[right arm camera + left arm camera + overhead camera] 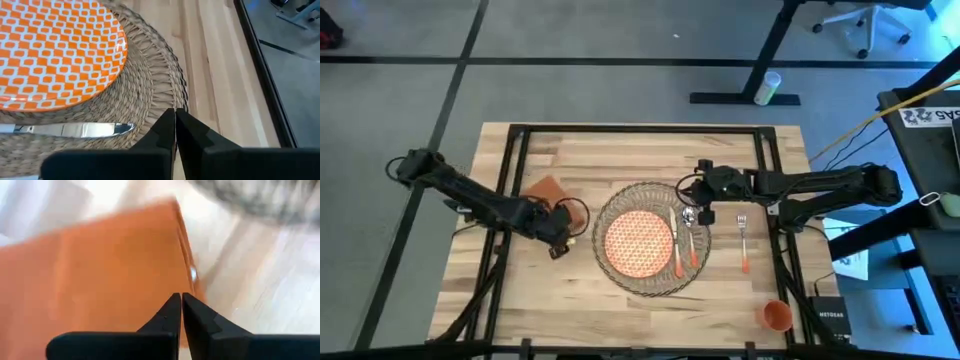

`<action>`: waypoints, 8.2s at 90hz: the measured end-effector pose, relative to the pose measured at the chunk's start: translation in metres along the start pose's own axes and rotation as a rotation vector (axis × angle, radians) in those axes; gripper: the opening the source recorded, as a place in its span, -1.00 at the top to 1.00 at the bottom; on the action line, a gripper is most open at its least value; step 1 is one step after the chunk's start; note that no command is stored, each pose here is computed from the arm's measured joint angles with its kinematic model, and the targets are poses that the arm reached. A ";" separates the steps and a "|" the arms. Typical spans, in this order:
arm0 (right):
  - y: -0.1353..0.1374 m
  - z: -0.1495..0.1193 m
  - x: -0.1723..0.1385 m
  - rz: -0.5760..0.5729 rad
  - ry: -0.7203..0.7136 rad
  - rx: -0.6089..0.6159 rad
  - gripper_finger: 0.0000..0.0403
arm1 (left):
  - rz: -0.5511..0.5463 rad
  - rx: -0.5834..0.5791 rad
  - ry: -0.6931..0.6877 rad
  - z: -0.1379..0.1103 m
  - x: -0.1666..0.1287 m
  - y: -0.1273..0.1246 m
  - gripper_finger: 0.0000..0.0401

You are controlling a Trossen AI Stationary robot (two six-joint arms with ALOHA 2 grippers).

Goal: Set table place
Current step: Move the orange table napkin beside the brown woven placemat

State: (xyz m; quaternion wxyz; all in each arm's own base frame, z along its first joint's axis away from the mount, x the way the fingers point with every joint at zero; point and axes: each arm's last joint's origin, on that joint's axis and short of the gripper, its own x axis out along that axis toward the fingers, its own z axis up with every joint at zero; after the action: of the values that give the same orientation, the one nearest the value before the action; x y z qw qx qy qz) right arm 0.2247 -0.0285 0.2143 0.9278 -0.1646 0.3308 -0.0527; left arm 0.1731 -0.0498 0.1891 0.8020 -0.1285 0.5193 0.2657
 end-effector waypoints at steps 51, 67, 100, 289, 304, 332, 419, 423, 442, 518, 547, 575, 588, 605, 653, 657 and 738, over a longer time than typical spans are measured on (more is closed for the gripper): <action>0.000 0.000 0.000 -0.001 -0.002 -0.024 1.00 | 0.322 -0.269 0.107 -0.002 0.029 0.063 1.00; 0.000 0.000 0.000 0.000 -0.002 -0.024 1.00 | 0.311 -0.293 0.088 -0.004 0.044 0.071 1.00; 0.000 0.000 0.000 -0.001 -0.003 -0.024 1.00 | 0.216 -0.259 0.002 0.010 0.065 0.087 1.00; 0.001 0.000 0.000 0.030 -0.006 -0.025 1.00 | -0.034 -0.144 0.121 -0.003 0.054 0.003 1.00; 0.001 0.000 0.000 0.033 -0.007 -0.025 1.00 | -0.075 -0.118 0.100 -0.004 0.052 -0.004 1.00; 0.001 0.000 0.000 0.033 -0.007 -0.024 1.00 | -0.154 -0.076 0.068 -0.007 0.051 -0.018 1.00; 0.001 0.000 0.000 0.035 -0.007 -0.025 1.00 | 0.182 -0.015 0.234 -0.001 0.043 -0.002 1.00; 0.001 0.000 0.000 0.035 -0.007 -0.025 1.00 | 0.170 -0.014 0.225 -0.001 0.045 -0.002 1.00; 0.001 0.000 0.000 0.035 -0.008 -0.025 1.00 | 0.099 -0.016 0.164 0.002 0.053 -0.007 1.00; 0.001 0.000 0.000 0.034 -0.007 -0.024 1.00 | 0.057 -0.094 0.067 0.009 0.054 -0.012 1.00; 0.001 0.000 0.000 0.034 -0.007 -0.024 1.00 | 0.046 -0.071 0.031 0.016 0.052 -0.014 1.00; 0.001 0.000 0.000 0.034 -0.007 -0.024 1.00 | -0.025 -0.052 -0.098 0.036 0.023 -0.018 1.00; 0.001 0.000 0.000 0.034 -0.007 -0.024 1.00 | -0.035 -0.045 -0.115 0.039 0.019 -0.014 1.00; 0.001 0.000 0.000 0.033 -0.010 -0.024 1.00 | -0.022 -0.017 -0.131 0.045 0.034 -0.011 1.00; 0.001 0.000 0.000 0.034 -0.007 -0.025 1.00 | 0.075 -0.075 -0.021 0.023 0.074 0.007 1.00; 0.001 0.000 0.000 0.034 -0.007 -0.025 1.00 | 0.086 -0.077 -0.015 0.020 0.074 0.007 1.00; 0.001 0.000 0.000 0.034 -0.007 -0.025 1.00 | 0.239 -0.078 0.070 0.005 0.070 0.017 1.00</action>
State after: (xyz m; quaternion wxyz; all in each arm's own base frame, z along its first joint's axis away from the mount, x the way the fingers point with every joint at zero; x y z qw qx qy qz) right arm 0.2244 -0.0275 0.2137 0.9275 -0.1707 0.3310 -0.0321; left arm 0.1893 -0.0127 0.1297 0.7405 -0.1059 0.5479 0.3745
